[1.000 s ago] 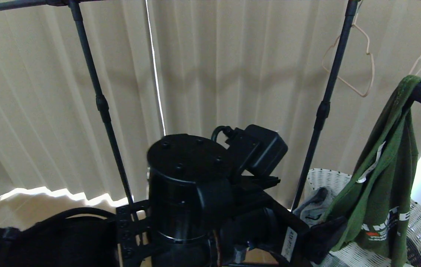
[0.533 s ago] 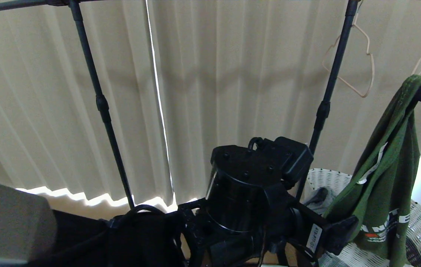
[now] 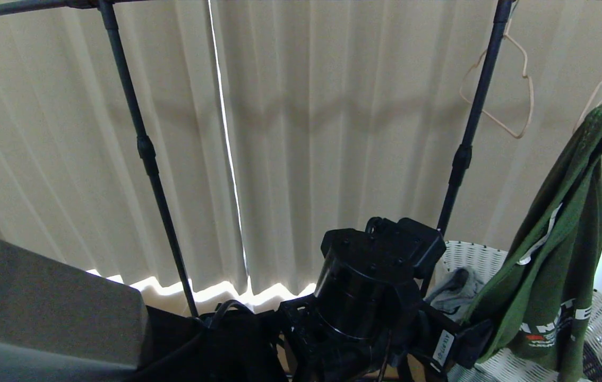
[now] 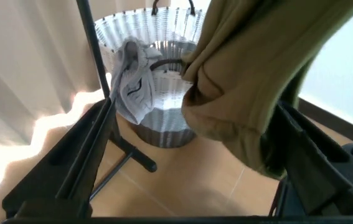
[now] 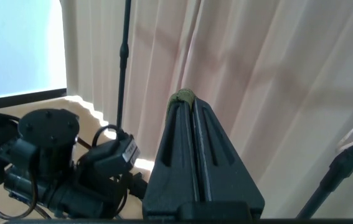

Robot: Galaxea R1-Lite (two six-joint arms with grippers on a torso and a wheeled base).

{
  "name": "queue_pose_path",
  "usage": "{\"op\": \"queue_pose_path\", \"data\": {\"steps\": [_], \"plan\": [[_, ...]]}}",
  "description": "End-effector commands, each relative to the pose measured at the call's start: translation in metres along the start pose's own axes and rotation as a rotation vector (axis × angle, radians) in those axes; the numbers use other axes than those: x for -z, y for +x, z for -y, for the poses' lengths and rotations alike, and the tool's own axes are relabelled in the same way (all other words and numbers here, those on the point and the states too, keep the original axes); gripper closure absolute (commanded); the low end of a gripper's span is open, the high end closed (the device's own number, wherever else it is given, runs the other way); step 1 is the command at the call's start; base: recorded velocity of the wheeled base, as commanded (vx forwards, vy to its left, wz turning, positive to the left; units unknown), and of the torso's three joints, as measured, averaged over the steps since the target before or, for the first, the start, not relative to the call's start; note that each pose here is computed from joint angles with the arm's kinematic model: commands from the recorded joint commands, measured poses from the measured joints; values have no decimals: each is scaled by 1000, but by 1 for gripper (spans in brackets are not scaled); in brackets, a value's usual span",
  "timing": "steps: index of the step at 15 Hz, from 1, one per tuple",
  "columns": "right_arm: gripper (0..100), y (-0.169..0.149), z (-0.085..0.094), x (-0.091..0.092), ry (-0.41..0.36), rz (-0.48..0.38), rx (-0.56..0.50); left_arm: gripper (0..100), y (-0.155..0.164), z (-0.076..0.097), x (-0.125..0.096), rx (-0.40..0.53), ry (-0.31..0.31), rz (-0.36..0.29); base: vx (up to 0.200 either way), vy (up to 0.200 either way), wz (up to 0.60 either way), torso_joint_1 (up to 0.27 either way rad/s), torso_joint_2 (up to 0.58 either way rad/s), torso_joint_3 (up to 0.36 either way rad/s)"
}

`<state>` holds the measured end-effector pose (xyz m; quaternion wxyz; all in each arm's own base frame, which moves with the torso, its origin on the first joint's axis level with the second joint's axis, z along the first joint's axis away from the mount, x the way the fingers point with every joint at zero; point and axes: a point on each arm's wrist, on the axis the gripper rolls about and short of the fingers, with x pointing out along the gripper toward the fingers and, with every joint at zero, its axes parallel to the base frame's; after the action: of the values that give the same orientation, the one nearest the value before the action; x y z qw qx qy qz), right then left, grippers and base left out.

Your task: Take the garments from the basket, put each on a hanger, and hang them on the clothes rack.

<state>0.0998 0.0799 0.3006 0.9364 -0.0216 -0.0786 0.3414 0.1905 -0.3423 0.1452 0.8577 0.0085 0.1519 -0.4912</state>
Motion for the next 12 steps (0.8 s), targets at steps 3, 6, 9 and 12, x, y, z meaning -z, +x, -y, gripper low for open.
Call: {"op": "queue_pose_path", "data": {"steps": [3,6,9,12], "plan": [[100,1,0,0,0,-1,-2,100,0,-1,0,-1,-2,1,0,0,0,0,0,0],[100,1,0,1,0,-4,-1,100,-1,-1,1,-3,1,-2,0,0,0,0,0,0],[100,2,0,2,0,-15,0,100,-19,-3,2,-120,92,58,0,0,0,0,0,0],[100,3,0,5,-1,-32,1,100,-67,-4,-14,-125,153,186,0,0,0,0,0,0]]}}
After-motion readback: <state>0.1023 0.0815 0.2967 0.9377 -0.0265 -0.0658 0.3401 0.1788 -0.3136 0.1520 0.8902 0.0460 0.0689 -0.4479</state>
